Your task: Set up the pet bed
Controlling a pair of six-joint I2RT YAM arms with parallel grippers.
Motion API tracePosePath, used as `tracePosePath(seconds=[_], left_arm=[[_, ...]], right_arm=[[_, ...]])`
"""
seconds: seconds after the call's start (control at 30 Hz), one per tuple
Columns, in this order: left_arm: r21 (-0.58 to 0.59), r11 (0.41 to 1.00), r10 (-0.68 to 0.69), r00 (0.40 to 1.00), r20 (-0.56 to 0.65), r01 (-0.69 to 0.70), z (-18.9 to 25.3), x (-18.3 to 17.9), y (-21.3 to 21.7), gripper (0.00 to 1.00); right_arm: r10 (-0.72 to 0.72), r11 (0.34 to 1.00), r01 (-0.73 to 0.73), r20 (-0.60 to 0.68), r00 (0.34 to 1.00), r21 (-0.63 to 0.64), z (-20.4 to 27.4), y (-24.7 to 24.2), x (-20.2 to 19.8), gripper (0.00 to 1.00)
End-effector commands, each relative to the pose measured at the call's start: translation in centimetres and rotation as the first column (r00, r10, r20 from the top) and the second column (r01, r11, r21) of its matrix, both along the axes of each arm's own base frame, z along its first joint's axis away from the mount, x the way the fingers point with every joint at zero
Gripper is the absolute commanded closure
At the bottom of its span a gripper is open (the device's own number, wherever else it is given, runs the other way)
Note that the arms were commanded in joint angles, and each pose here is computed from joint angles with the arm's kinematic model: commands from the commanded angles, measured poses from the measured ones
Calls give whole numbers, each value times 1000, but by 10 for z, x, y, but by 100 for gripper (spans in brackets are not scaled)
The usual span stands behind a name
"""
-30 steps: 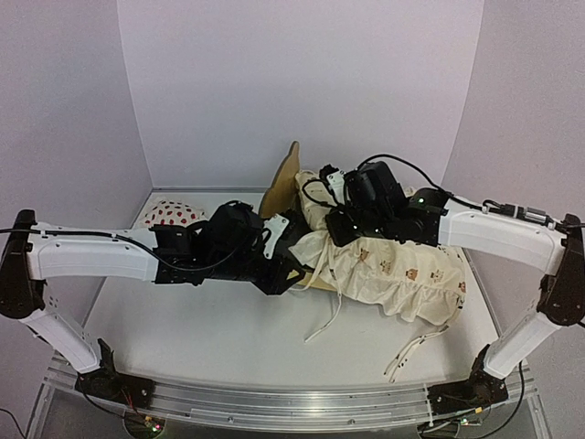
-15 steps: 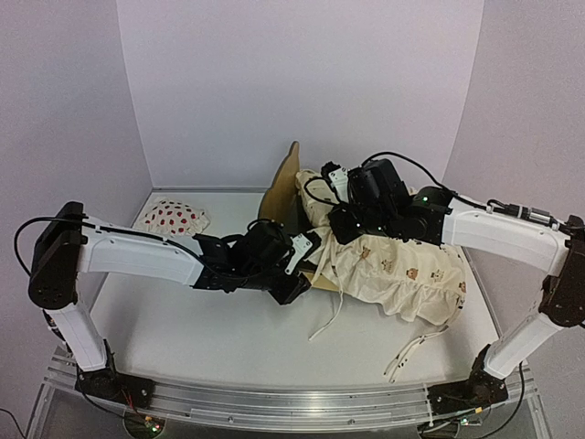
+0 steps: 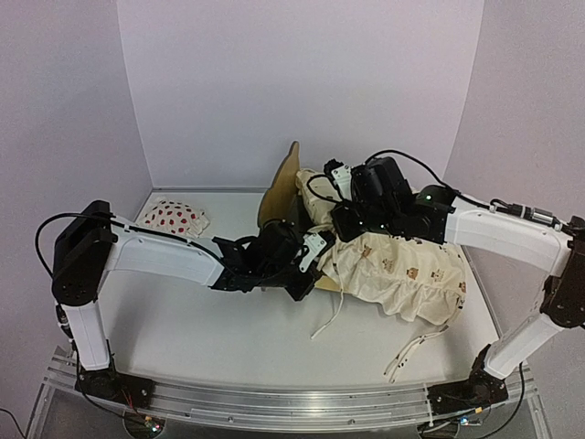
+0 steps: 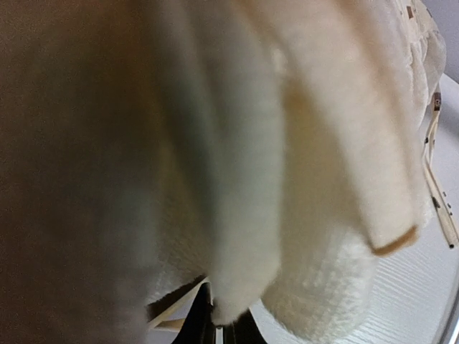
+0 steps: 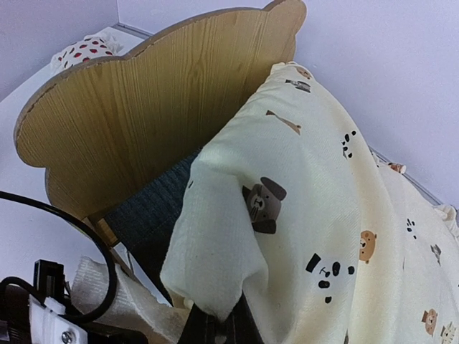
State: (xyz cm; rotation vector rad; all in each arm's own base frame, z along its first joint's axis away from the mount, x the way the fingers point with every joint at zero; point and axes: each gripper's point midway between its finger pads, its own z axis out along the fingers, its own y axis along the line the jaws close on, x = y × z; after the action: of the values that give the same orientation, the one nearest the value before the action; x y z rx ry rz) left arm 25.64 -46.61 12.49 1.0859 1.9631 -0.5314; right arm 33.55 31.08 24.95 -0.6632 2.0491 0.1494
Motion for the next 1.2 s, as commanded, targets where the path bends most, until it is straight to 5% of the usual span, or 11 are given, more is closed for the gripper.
tracePosePath(seconds=[0.0, 0.77, 1.17], left_arm=[[-71, 997, 25, 998, 63, -21, 25, 17, -12, 100], [-153, 979, 167, 959, 227, -134, 176, 39, 8, 100], [-122, 974, 221, 911, 347, -190, 179, 59, 9, 100]], right_arm=[[-30, 998, 25, 80, 996, 63, 36, -8, 4, 100], [-105, 994, 96, 192, 976, 52, 77, -9, 26, 100], [-110, 993, 102, 183, 977, 56, 73, -6, 28, 100]])
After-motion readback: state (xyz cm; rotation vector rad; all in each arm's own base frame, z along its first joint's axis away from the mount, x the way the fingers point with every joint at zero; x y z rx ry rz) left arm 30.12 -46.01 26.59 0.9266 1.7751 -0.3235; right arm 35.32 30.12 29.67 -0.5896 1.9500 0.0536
